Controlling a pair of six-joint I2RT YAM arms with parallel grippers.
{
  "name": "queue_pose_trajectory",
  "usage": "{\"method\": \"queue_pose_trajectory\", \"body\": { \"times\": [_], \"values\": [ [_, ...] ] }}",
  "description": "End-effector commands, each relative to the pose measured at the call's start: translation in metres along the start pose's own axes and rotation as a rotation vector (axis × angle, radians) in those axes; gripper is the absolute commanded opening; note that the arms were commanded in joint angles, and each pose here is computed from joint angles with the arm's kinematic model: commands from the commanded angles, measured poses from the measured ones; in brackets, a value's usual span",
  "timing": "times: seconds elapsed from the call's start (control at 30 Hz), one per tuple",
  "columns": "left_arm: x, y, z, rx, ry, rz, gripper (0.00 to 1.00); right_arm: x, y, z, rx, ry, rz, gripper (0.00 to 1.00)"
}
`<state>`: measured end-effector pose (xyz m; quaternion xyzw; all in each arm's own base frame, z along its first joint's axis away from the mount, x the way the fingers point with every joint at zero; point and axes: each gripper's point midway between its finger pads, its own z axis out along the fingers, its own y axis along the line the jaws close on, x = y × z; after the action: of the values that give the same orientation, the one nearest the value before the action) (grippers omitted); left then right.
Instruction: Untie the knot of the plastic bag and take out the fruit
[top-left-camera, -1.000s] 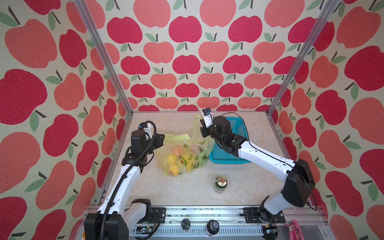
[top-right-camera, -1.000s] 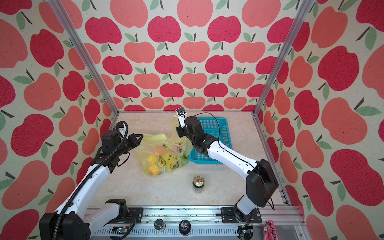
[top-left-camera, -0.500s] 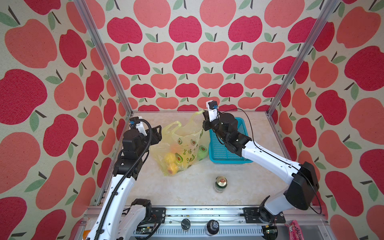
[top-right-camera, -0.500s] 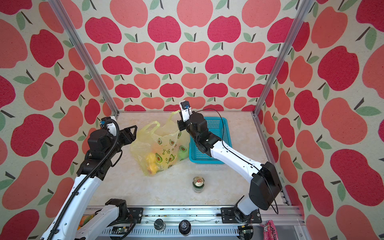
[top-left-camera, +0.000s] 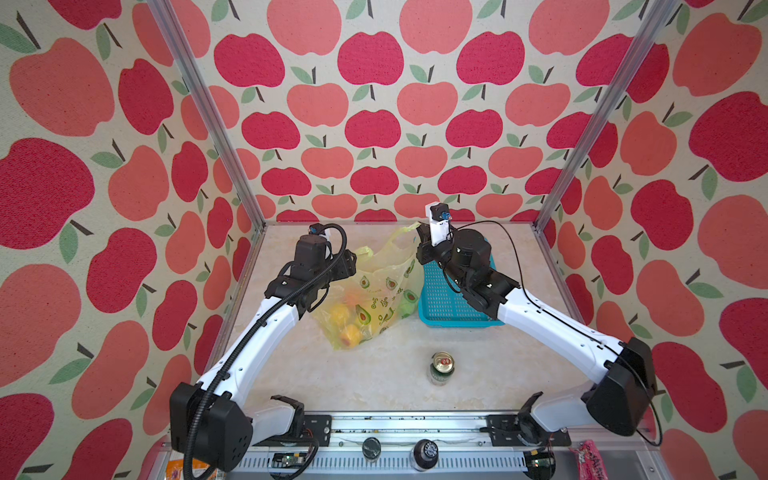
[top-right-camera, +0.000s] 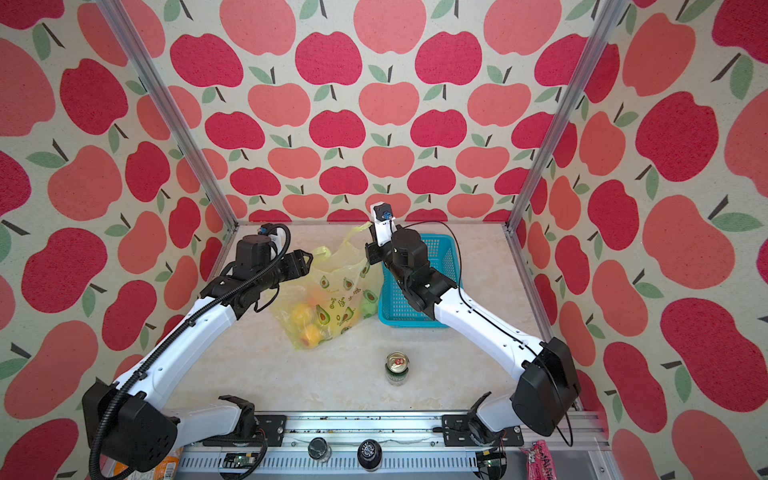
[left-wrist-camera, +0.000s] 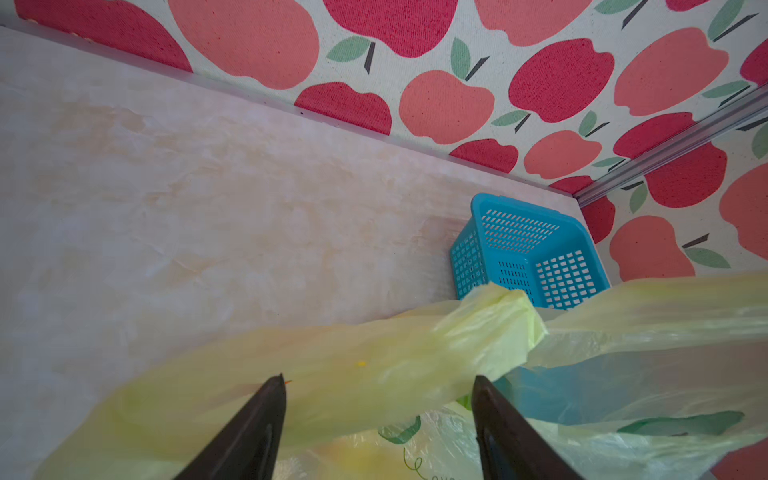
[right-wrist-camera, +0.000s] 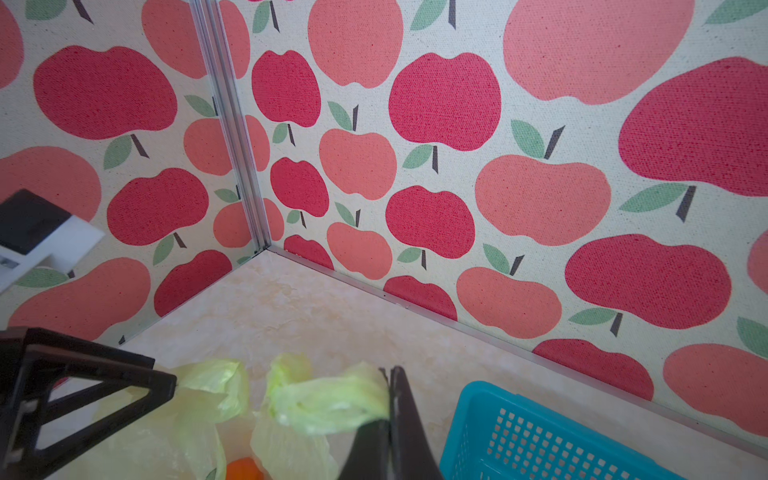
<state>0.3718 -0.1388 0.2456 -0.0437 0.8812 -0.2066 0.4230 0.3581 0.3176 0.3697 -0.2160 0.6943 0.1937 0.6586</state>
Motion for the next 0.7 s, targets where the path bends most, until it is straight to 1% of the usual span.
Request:
{"method": "queue_pose_trajectory", "body": {
  "times": [0.0, 0.07, 0.17, 0.23, 0.33, 0.47, 0.53, 0.6, 0.67],
  "values": [
    [-0.008, -0.012, 0.001, 0.023, 0.003, -0.026, 0.74, -0.011, -0.004, -0.005, 0.001, -0.041, 0.013, 0.00],
    [-0.007, -0.015, 0.005, 0.036, 0.003, -0.032, 0.74, -0.009, -0.001, -0.003, -0.012, -0.038, 0.016, 0.00],
    [-0.008, -0.018, -0.001, 0.048, -0.031, -0.036, 0.77, -0.004, 0.000, 0.003, -0.011, -0.019, 0.014, 0.00],
    [-0.009, -0.020, -0.009, 0.064, -0.064, -0.036, 0.81, -0.002, 0.002, 0.005, -0.018, -0.012, 0.015, 0.00],
    [-0.011, -0.022, -0.016, 0.084, -0.095, -0.030, 0.91, 0.000, 0.004, 0.007, -0.028, -0.008, 0.019, 0.00],
    [-0.009, -0.019, -0.006, 0.056, -0.068, -0.016, 0.98, 0.002, 0.005, 0.009, -0.033, 0.000, 0.020, 0.00],
    [-0.008, -0.020, 0.003, 0.061, -0.044, -0.012, 0.98, 0.002, 0.006, 0.009, -0.037, -0.001, 0.021, 0.00],
    [-0.007, -0.027, 0.011, 0.095, -0.026, -0.003, 0.97, 0.002, 0.006, 0.010, -0.037, 0.001, 0.020, 0.00],
    [-0.005, -0.031, 0.020, 0.115, -0.008, 0.001, 0.91, 0.004, 0.007, 0.011, -0.037, 0.005, 0.020, 0.00]
  ]
}}
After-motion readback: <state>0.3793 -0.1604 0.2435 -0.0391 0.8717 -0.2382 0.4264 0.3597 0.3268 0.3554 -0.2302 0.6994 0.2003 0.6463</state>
